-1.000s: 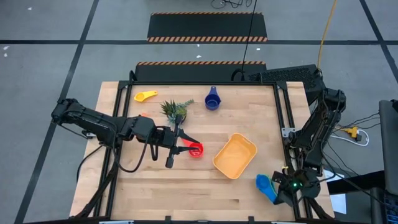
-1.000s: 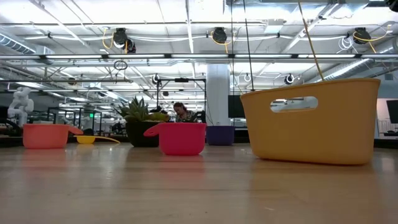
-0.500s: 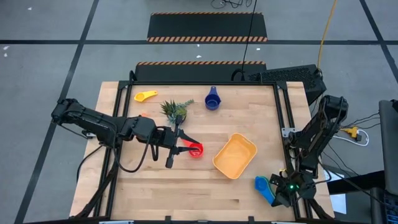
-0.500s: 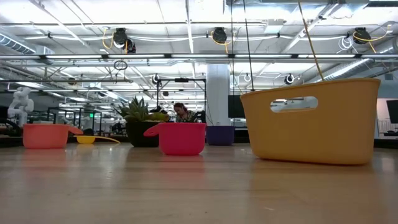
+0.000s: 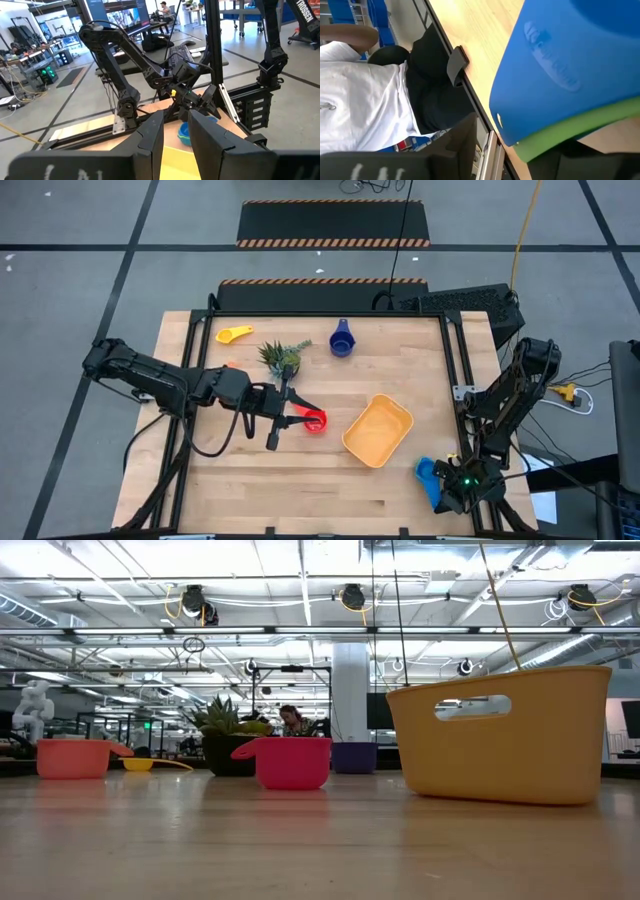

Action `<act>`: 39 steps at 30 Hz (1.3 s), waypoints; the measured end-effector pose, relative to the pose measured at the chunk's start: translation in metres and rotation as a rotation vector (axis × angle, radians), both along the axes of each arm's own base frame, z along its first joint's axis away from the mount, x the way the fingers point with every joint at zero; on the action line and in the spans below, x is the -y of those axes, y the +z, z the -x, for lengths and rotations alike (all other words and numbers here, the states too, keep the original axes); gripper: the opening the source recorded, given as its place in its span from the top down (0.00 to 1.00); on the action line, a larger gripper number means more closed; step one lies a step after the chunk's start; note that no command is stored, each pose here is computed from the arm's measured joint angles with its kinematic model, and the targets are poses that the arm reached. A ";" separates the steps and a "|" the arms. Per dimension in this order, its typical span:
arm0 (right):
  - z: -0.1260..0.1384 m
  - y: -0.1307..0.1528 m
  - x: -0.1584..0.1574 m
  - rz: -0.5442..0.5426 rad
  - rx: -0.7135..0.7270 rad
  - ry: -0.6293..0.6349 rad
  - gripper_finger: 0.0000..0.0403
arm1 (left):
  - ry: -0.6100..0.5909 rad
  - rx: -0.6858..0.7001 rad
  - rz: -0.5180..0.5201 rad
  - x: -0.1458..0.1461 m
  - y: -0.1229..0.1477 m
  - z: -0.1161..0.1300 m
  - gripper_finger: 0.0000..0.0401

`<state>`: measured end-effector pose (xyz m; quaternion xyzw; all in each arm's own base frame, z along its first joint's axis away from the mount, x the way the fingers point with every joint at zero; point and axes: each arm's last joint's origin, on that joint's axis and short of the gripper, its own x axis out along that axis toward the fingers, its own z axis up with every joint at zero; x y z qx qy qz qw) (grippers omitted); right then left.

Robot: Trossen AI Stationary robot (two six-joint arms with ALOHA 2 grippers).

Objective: Nest measuring cups in basket
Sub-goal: Stack the measuring cups on the light blue measuring cup

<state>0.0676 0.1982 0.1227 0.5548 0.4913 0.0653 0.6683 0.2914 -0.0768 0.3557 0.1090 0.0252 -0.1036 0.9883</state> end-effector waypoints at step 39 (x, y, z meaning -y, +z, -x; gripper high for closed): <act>0.003 0.013 0.006 -0.133 -0.167 -0.049 0.64 | -0.022 -0.046 -0.022 0.006 -0.005 0.002 0.77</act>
